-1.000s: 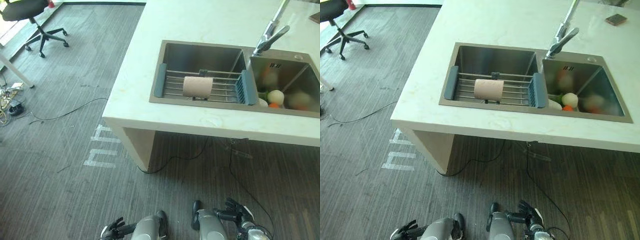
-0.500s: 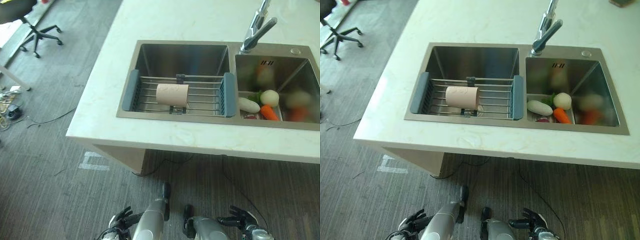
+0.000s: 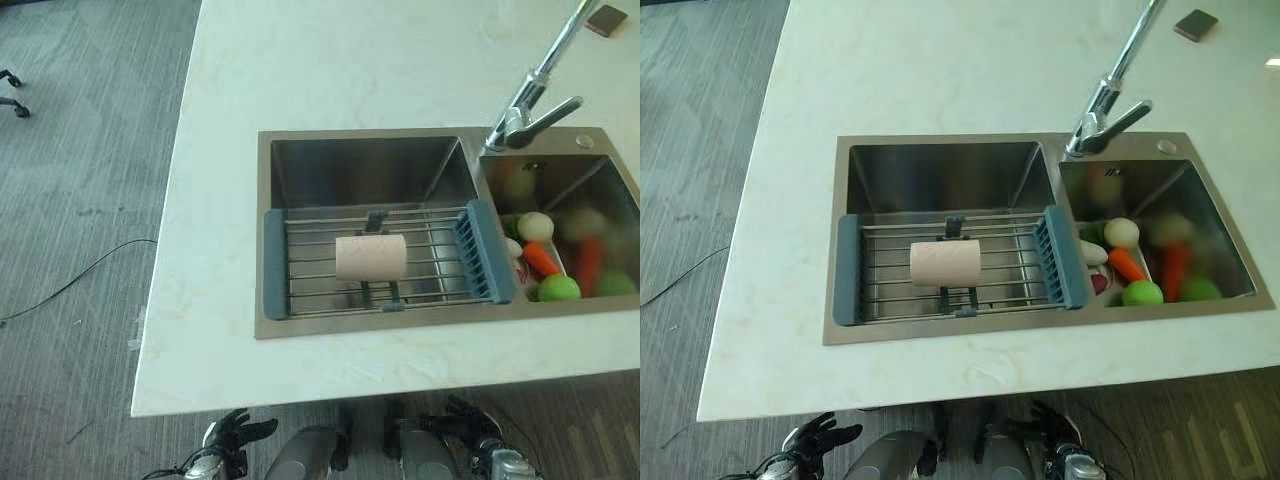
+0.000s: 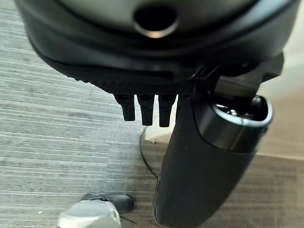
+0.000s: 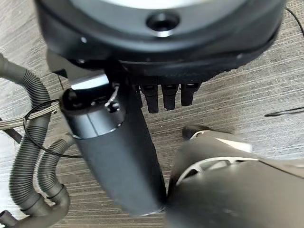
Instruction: Place the dishes in the dishwasher.
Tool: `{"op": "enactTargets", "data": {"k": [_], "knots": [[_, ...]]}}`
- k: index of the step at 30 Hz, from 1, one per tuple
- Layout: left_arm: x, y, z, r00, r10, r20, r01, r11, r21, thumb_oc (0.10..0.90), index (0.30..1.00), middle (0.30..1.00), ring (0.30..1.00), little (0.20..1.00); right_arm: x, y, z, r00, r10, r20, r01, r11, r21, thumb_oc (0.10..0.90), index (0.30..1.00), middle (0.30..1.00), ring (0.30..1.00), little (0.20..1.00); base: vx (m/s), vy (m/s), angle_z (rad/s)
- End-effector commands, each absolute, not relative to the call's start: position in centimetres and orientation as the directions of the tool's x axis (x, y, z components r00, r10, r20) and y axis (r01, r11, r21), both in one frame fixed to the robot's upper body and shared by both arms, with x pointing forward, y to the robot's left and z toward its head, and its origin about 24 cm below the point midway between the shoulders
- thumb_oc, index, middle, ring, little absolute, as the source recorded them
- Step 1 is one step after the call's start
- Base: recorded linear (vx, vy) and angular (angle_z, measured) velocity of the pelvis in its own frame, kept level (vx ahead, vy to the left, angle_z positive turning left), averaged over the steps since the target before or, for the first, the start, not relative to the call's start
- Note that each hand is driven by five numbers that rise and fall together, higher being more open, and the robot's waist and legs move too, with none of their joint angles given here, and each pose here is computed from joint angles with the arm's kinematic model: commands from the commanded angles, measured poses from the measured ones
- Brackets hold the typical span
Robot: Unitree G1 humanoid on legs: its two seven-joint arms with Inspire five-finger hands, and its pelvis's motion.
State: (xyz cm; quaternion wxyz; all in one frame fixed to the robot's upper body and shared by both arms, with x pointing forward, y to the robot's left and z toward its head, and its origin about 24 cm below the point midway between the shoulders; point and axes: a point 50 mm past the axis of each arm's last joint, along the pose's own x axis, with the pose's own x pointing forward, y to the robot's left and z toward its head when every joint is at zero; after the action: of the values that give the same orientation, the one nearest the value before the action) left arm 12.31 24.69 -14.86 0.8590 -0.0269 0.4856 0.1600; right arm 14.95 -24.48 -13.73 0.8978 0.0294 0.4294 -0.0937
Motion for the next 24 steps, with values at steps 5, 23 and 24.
{"op": "enactTargets", "data": {"k": [5, 23, 24], "knots": [[10.9, 23.4, -15.5, 0.452, 0.232, -0.861, -0.326, 0.942, 0.083, 0.800, 0.900, 0.900, 0.900, 0.900, 13.9, -27.7, -13.1, 0.596, -0.177, -0.783, 0.248, 0.968, -0.030, 0.800, 0.900, 0.900, 0.900, 0.900, -0.01, -0.071, -0.12], [13.3, 19.6, -15.7, 0.397, -0.045, -0.917, -0.285, 0.943, -0.169, 0.800, 0.900, 0.900, 0.900, 0.900, 14.8, -25.9, -13.5, 0.559, -0.042, -0.828, 0.395, 0.892, 0.221, 0.800, 0.900, 0.900, 0.900, 0.900, 0.00, -0.017, 0.06], [13.4, 19.7, -15.7, 0.398, -0.040, -0.917, -0.301, 0.938, -0.171, 0.800, 0.900, 0.900, 0.900, 0.900, 14.8, -25.9, -13.5, 0.576, -0.040, -0.816, 0.410, 0.878, 0.246, 0.800, 0.900, 0.900, 0.900, 0.900, -0.01, 0.072, -0.13]]}}
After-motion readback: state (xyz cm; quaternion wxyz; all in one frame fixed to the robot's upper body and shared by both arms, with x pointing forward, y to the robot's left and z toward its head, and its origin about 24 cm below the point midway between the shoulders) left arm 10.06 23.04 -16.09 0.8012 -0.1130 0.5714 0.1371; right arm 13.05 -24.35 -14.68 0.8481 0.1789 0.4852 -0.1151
